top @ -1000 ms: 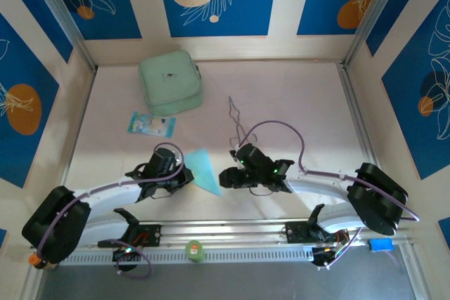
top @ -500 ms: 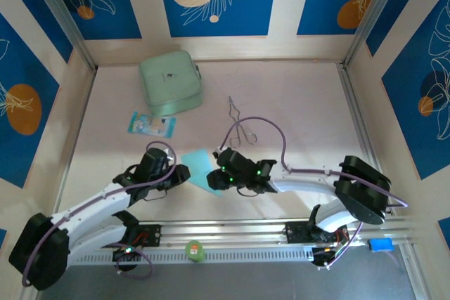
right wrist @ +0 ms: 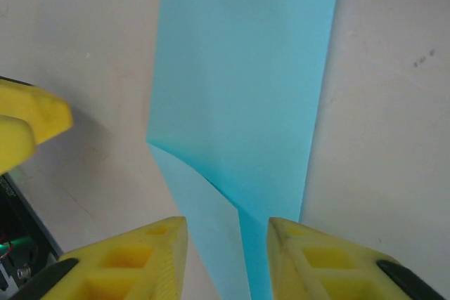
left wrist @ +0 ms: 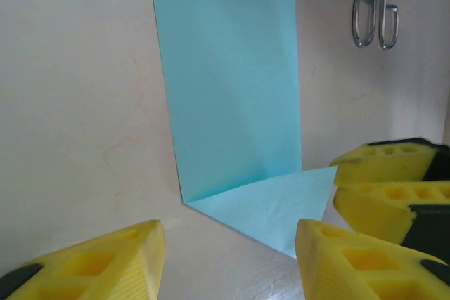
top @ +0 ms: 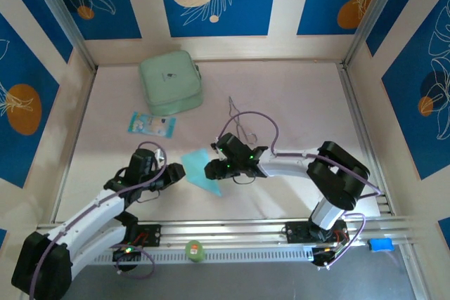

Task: Fold a paper plane with a square sheet of paper (pick it up from the middle)
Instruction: Perform the third fold on the triangle at the bottom-center of the table, then perform the fourth fold on the wing at the bottom-center of the table.

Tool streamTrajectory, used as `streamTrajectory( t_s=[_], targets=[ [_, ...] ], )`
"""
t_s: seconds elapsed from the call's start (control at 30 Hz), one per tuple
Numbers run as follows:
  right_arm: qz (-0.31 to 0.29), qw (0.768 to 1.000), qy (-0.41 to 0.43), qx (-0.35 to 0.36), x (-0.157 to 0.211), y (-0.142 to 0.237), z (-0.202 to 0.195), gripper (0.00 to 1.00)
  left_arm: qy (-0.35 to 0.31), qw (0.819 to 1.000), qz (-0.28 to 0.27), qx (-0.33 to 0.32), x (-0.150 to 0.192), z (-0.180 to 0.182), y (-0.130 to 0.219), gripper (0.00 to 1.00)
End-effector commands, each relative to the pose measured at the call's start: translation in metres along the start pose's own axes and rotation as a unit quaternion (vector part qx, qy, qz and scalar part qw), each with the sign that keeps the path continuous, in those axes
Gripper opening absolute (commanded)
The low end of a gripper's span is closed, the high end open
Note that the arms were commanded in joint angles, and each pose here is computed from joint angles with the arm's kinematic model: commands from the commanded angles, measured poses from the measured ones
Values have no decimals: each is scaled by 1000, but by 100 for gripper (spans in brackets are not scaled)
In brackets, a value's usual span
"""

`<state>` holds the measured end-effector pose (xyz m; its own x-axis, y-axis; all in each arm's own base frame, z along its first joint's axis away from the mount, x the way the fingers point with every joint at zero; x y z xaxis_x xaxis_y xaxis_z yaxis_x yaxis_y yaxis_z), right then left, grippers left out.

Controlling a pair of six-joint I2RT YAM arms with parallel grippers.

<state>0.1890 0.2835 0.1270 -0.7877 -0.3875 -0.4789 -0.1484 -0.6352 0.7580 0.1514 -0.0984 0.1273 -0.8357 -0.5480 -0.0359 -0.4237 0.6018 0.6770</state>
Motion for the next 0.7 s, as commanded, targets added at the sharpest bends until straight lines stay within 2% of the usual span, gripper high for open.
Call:
streamTrajectory(
  t_s=[0.0, 0.3, 0.57, 0.67],
  targets=[
    [-2, 1000, 11, -24, -8, -1, 4, 30, -5, 1000, 25, 8, 1, -1, -2, 51],
    [6, 999, 12, -38, -3, -9, 0, 29, 3, 999, 37, 10, -2, -4, -7, 52],
    [-11, 999, 24, -47, -3, -1, 3, 10, 7, 999, 47, 24, -2, -9, -7, 52],
    [-30, 997, 32, -56, -4, 10, 4, 8, 9, 998, 47, 36, -4, -14, -7, 54]
  ],
)
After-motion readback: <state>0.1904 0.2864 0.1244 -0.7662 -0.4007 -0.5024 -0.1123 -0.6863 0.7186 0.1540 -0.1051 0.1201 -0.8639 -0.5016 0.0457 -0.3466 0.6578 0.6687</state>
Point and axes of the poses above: each hand's point on the last joint's axis, 136 mm out from that joint toward the fingers, its own y axis back along the fingers, its own z axis along the line the jaws close on, x = y × z, the point moved 10 cm from there along y, back along the fingers, and after that the axes turned 15 degrees about y, right-handed, at the moved point
